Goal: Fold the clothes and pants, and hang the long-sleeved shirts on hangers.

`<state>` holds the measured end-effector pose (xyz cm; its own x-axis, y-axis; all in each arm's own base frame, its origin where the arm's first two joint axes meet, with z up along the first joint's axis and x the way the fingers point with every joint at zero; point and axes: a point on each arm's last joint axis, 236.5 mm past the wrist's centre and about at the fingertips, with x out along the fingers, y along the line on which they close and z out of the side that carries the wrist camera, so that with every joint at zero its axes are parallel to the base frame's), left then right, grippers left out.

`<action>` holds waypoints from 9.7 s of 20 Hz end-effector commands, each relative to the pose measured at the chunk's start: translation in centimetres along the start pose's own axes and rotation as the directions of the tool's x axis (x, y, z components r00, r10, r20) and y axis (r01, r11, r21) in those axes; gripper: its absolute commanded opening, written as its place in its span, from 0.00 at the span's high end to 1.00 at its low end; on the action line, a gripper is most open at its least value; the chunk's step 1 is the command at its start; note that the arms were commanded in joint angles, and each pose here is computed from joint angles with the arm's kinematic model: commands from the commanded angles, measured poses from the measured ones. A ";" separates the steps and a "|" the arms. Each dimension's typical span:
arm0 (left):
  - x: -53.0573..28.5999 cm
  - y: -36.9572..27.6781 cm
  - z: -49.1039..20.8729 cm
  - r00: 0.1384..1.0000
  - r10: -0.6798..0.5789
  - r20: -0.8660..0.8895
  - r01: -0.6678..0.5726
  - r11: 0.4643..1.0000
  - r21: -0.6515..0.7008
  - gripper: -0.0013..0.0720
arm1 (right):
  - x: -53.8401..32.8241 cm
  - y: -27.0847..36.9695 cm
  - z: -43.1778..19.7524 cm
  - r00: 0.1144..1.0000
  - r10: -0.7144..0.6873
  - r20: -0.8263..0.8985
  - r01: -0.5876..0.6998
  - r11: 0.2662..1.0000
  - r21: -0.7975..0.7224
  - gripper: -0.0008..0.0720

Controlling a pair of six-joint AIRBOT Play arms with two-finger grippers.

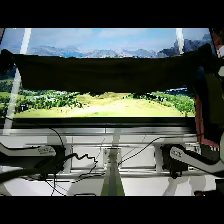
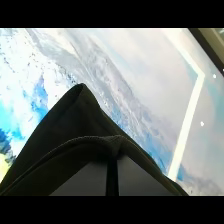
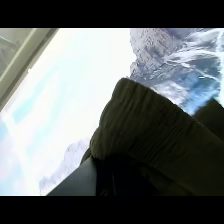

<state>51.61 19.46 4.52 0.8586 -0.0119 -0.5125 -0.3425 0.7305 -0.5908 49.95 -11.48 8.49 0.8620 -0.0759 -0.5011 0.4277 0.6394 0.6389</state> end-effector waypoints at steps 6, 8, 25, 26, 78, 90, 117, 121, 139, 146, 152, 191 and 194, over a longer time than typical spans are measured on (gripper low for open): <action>5.6 0.2 -0.1 0.999 0.022 0.048 -0.019 0.997 -0.072 0.96 | 9.6 -0.6 0.9 0.998 -0.006 0.057 -0.009 0.968 0.252 0.95; 5.4 -0.2 0.4 0.998 0.015 0.054 -0.011 0.998 -0.066 0.91 | 9.5 -0.3 1.3 0.998 -0.001 0.068 -0.016 0.969 0.247 0.86; -8.5 8.2 -11.6 0.818 0.001 -0.575 -0.084 0.990 -0.118 0.19 | 1.3 1.4 -11.4 0.855 -0.096 -0.510 -0.099 0.935 -0.341 0.05; -7.8 8.4 -11.8 0.837 -0.008 -0.548 -0.091 0.984 -0.153 0.19 | 1.6 2.0 -11.8 0.857 -0.089 -0.508 -0.110 0.931 -0.348 0.05; -12.0 -33.3 -25.4 0.613 -0.452 -0.648 0.736 0.626 0.259 0.96 | 0.4 26.9 -34.3 0.707 0.058 -0.705 -0.562 0.650 -0.511 0.95; -11.2 -37.6 -39.1 0.477 -0.426 -0.768 0.832 0.500 0.239 0.03 | 1.4 7.6 -9.5 0.768 -0.296 -0.569 -0.191 0.741 -0.644 0.95; -4.8 -11.9 -37.0 0.719 -0.112 -0.686 0.241 0.966 0.095 0.67 | 1.2 14.2 -15.9 0.786 -0.175 -0.592 -0.354 0.658 -0.664 0.95; -5.8 -14.6 -33.9 0.697 -0.169 -0.697 0.335 0.936 0.107 0.96 | 0.4 16.0 -18.3 0.773 -0.163 -0.613 -0.400 0.625 -0.670 0.95; -21.8 -24.5 -12.6 0.868 0.033 -0.496 0.309 0.744 0.592 0.96 | -5.7 23.8 -32.4 0.645 -0.074 -0.760 -0.645 0.481 -0.594 0.95; -21.5 -25.1 -12.8 0.864 0.010 -0.503 0.327 0.748 0.577 0.96 | -8.7 26.8 -50.9 0.510 0.033 -0.859 -0.731 0.543 -0.413 0.95; -20.2 -29.4 -17.2 0.740 -0.146 -0.656 0.511 0.757 0.407 0.96 | -9.7 25.7 -55.7 0.532 -0.014 -0.846 -0.766 0.419 -0.488 0.95; -8.4 -36.0 -34.1 0.703 -0.098 -0.704 0.655 0.476 0.587 0.03 | 5.3 10.2 -25.7 0.695 0.008 -0.719 -0.477 0.753 -0.453 0.02; -8.6 -35.5 -34.4 0.694 -0.076 -0.716 0.657 0.473 0.587 0.03 | 4.4 10.8 -26.3 0.682 -0.055 -0.729 -0.490 0.705 -0.512 0.02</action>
<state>43.75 -30.20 8.94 0.3709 -0.5642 -0.7377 0.6236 0.7399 -0.2524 51.11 14.89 -1.96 0.3678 0.5501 -0.7498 -0.2319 0.8351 0.4989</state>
